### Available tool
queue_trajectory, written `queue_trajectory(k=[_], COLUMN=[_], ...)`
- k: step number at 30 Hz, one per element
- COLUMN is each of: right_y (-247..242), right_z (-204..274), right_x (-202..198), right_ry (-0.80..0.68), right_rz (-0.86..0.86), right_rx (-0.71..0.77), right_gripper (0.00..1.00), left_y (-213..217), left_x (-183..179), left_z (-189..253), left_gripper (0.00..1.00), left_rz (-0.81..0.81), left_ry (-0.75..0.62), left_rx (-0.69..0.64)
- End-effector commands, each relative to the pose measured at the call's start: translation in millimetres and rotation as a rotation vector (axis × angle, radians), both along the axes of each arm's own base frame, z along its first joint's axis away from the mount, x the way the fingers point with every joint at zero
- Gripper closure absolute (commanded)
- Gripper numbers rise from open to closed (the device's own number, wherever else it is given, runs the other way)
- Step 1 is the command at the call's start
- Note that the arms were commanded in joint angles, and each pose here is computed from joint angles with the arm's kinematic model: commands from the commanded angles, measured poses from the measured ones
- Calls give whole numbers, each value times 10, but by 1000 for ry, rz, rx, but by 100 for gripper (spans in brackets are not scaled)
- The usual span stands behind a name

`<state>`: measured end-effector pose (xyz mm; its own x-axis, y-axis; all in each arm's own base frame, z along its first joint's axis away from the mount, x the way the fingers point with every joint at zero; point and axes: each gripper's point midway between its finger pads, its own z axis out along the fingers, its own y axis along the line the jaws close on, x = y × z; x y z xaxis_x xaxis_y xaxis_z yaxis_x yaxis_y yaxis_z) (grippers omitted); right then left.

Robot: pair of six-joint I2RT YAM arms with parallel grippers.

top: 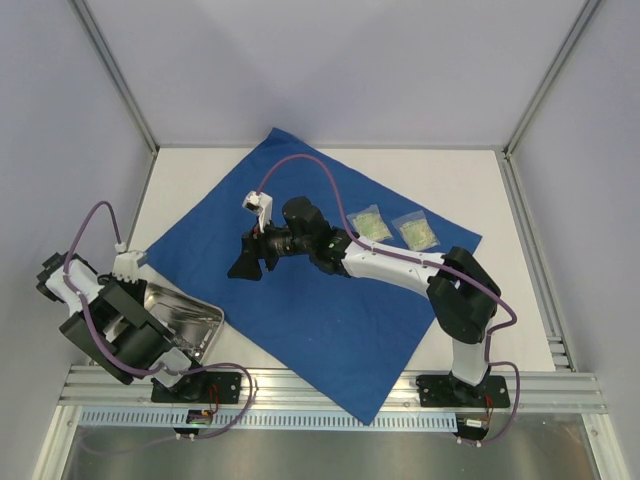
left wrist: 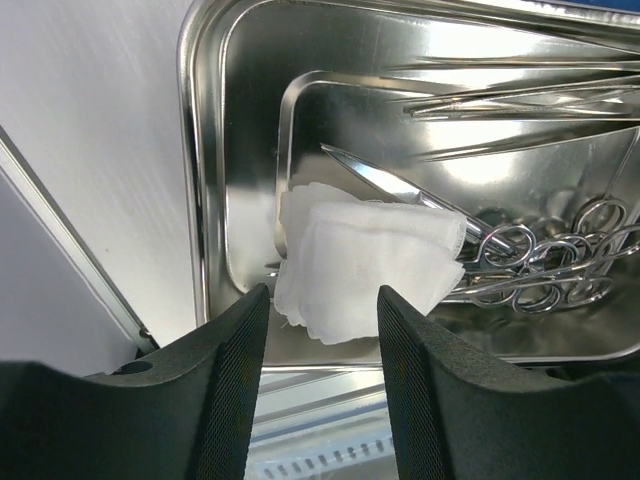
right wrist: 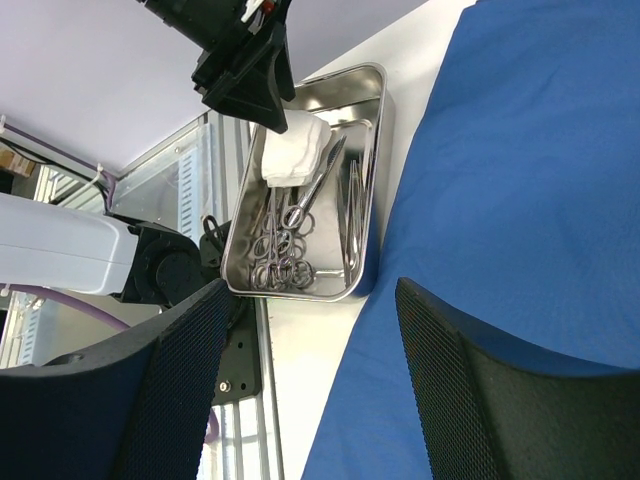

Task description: Prepare the surgical pack

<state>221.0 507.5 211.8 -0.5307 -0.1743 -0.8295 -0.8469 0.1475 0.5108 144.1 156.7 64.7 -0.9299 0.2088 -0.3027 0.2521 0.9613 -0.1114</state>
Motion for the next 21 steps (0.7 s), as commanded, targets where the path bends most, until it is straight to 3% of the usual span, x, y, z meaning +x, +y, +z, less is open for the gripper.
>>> queue_trajectory(k=[1,6,10,13,16,21], right_y=[-20,-14,-7,1,1,-18], right_z=[77,48,39,16,13,23], right_x=[-20,-26,-26,-36,-40,-40], right_ry=[-5,5,13,22,24,25], right_rz=[13,12,16,18,19,16], right_rx=[15,8,9,7,8,7], right_gripper=[30,30,31,31,31,31], left_y=[26,-192,-310,-375,-286,-63], left_x=[13,36,11,-109,-202,-91], left_z=[171,323,333,102,-104,-221], left_gripper=[44,49,68,78,78,77], left_rz=[-26,-34,-41,-33,-8,92], left_ry=[-27,-111,-156,-109,-43,-53], left_rx=[24,-3,10,4,37,95])
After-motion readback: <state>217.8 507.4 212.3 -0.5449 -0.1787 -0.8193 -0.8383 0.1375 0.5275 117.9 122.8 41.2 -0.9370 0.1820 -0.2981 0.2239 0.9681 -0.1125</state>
